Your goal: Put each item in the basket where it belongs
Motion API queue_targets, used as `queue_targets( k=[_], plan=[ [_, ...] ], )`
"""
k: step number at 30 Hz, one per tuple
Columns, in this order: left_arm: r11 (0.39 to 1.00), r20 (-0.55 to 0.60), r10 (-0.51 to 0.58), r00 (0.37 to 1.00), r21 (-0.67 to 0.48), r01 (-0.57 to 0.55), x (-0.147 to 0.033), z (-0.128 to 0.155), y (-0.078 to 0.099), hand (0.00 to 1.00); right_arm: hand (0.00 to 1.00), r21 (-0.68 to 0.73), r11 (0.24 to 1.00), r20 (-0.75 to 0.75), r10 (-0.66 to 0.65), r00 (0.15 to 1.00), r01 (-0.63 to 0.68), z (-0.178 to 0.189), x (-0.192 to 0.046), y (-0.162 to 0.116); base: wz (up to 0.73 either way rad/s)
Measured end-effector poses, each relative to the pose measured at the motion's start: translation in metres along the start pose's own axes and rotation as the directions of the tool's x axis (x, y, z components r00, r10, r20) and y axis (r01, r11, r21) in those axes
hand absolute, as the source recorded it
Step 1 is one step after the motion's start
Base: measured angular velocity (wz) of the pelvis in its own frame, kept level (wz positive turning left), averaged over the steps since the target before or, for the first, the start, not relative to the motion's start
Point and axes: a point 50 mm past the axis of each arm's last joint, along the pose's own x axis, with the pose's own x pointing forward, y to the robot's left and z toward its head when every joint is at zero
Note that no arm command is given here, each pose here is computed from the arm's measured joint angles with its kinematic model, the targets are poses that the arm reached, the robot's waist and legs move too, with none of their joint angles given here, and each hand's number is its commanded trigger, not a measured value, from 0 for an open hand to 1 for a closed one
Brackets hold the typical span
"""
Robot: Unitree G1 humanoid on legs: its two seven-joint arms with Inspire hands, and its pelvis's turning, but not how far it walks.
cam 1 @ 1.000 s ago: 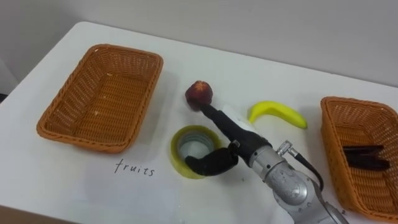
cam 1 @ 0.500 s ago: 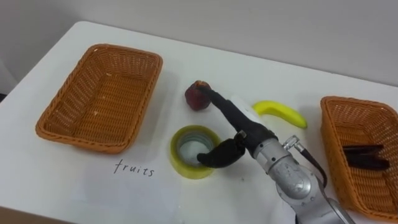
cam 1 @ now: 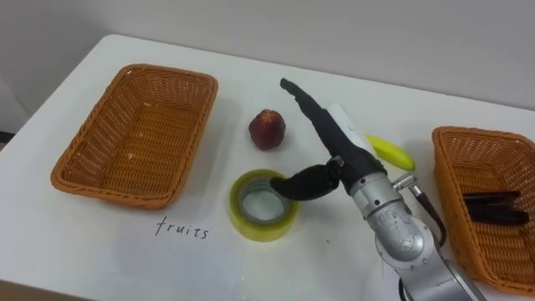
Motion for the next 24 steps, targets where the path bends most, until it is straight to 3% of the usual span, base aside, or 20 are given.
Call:
queue_targets(
  k=[24],
  plan=[
    [1.000,0.011,-0.031,0.999,0.000,0.031,-0.0018,-0.0003,-0.0047,0.00,0.00,-0.046,0.998,-0.011,-0.032,0.999,0.031,-0.0035,-0.0003,0.0000,0.00]
  ],
)
